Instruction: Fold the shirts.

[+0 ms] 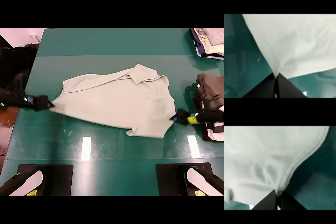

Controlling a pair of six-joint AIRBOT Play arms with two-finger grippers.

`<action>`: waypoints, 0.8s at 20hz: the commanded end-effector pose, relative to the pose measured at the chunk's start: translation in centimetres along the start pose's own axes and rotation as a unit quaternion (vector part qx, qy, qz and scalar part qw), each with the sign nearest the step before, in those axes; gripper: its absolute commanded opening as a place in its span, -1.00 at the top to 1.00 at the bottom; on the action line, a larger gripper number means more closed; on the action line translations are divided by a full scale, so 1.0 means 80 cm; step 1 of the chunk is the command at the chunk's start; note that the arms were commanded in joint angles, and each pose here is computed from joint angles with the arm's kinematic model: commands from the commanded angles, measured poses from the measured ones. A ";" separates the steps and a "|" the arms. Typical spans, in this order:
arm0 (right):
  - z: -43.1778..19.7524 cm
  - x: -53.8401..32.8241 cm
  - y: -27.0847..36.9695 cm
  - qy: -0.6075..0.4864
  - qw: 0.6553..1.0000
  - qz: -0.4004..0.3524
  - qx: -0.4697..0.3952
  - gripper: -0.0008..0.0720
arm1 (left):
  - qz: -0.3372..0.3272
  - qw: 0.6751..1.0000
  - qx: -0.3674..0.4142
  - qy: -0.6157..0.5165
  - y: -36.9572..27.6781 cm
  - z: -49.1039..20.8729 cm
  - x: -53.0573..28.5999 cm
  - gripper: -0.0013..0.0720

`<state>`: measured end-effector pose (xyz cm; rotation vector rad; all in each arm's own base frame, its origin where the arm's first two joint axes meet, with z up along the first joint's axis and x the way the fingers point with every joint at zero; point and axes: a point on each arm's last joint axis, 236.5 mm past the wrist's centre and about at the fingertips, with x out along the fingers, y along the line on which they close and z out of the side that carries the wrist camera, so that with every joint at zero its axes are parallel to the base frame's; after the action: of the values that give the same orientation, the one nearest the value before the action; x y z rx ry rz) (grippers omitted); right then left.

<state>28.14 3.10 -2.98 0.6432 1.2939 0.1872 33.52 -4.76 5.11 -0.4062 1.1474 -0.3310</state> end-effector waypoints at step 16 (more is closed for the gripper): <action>0.003 -0.616 0.420 -0.583 0.717 0.034 -0.380 0.93 | -0.073 0.743 0.330 -0.577 -0.410 0.042 -0.592 0.90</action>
<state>26.30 5.52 52.20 0.0596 0.0138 0.2966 22.90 -10.42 57.14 -0.0446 -0.1424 -0.4877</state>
